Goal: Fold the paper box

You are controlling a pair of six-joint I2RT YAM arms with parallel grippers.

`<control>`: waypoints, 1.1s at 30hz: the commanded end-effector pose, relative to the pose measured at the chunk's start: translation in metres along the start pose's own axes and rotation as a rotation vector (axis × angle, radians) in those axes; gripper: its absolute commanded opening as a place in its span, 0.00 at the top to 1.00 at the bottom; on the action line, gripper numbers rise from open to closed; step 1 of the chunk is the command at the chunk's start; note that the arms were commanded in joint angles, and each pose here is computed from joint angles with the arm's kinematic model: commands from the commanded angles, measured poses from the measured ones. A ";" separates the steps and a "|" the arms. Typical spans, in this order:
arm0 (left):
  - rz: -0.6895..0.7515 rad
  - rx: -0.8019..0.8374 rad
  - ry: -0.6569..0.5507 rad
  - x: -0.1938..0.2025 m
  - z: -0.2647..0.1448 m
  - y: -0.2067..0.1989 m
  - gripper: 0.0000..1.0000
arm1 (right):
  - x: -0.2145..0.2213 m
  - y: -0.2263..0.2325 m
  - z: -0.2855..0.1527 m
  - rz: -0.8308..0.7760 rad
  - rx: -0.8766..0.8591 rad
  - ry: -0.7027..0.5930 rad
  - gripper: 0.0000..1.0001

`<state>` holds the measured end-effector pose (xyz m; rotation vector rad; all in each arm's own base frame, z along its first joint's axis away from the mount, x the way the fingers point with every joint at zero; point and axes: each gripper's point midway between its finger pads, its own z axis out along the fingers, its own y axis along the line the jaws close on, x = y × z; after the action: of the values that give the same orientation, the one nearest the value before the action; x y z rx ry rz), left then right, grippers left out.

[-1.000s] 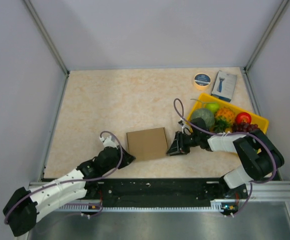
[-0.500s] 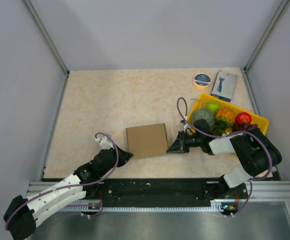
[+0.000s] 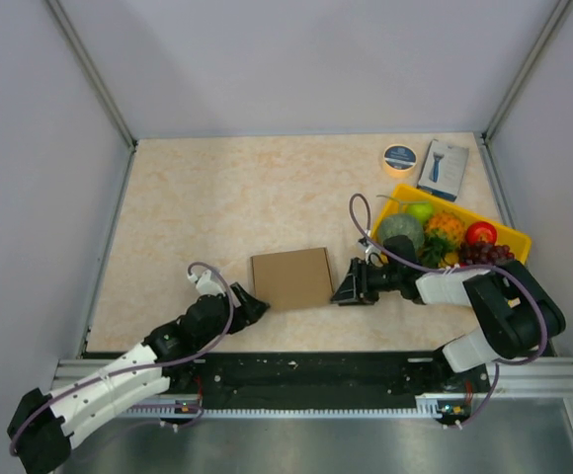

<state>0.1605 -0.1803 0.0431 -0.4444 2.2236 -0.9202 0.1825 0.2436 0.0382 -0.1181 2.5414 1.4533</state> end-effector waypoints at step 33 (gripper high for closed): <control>0.136 -0.022 0.042 -0.026 0.035 -0.009 0.57 | -0.053 0.003 0.019 -0.215 0.038 -0.064 0.60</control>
<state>0.2033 -0.1809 0.0388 -0.2926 2.3163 -0.7446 0.2344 0.2485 0.0333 -0.3259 2.4568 1.2200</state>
